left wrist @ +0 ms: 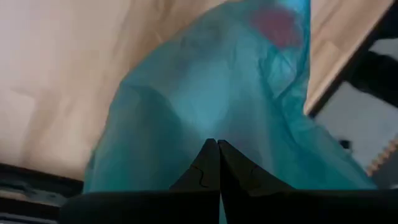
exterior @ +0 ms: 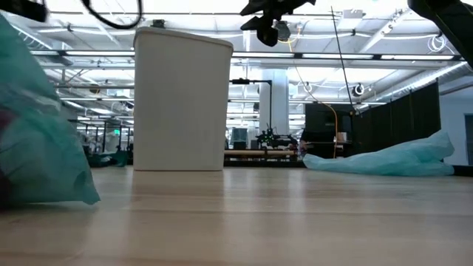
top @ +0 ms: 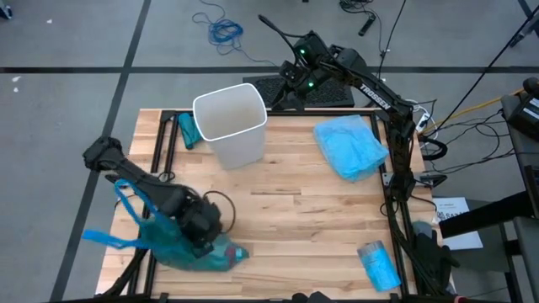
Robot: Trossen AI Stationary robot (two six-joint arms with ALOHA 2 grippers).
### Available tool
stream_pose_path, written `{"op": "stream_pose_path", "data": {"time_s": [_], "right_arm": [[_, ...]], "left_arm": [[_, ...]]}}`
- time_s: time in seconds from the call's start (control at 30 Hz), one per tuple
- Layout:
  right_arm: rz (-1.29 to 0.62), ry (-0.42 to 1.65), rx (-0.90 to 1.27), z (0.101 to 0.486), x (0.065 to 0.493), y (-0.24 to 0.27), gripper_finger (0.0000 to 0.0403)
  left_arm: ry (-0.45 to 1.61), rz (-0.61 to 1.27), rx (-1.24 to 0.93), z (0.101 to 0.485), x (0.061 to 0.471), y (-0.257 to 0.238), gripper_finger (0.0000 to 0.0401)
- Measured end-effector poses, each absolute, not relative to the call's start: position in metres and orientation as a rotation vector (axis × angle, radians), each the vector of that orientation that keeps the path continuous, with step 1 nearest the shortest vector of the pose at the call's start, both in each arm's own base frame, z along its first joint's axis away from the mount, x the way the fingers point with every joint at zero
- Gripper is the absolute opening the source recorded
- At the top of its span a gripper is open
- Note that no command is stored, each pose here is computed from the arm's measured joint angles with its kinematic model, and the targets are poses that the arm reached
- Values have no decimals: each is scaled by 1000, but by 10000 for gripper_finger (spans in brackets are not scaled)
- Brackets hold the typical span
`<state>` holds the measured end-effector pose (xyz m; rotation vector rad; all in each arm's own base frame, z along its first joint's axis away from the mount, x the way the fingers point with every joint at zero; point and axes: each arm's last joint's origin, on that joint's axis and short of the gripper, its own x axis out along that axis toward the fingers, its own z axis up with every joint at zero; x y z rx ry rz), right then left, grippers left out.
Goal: Place trash/remove bag and relplace
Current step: Close the blue trash bag, then open the new blue trash bag
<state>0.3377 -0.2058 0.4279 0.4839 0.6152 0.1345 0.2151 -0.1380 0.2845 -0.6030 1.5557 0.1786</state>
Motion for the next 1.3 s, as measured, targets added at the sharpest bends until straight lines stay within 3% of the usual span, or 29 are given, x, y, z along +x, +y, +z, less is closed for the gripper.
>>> {"op": "stream_pose_path", "data": {"time_s": [0.33, 0.7, 0.87, 1.07, 1.17, 1.3], "right_arm": [[140, 660, 482, 424, 332, -206, 162], [223, 602, 528, 428, 335, -205, 162], [231, 642, 547, 425, 333, -202, 162], [384, 586, 545, 431, 332, -195, 162], [466, 435, 510, 459, 325, -189, 162], [425, 340, 423, 491, 309, -175, 162]], "left_arm": [[1597, 247, -661, 281, 171, -158, 0], [693, 410, -790, 364, 148, -109, 0], [330, 407, -716, 392, 148, -97, 0], [121, 375, -593, 418, 172, -87, 0], [60, 281, -520, 430, 190, -78, 0], [-9, 189, -426, 442, 201, -61, 0]]}}
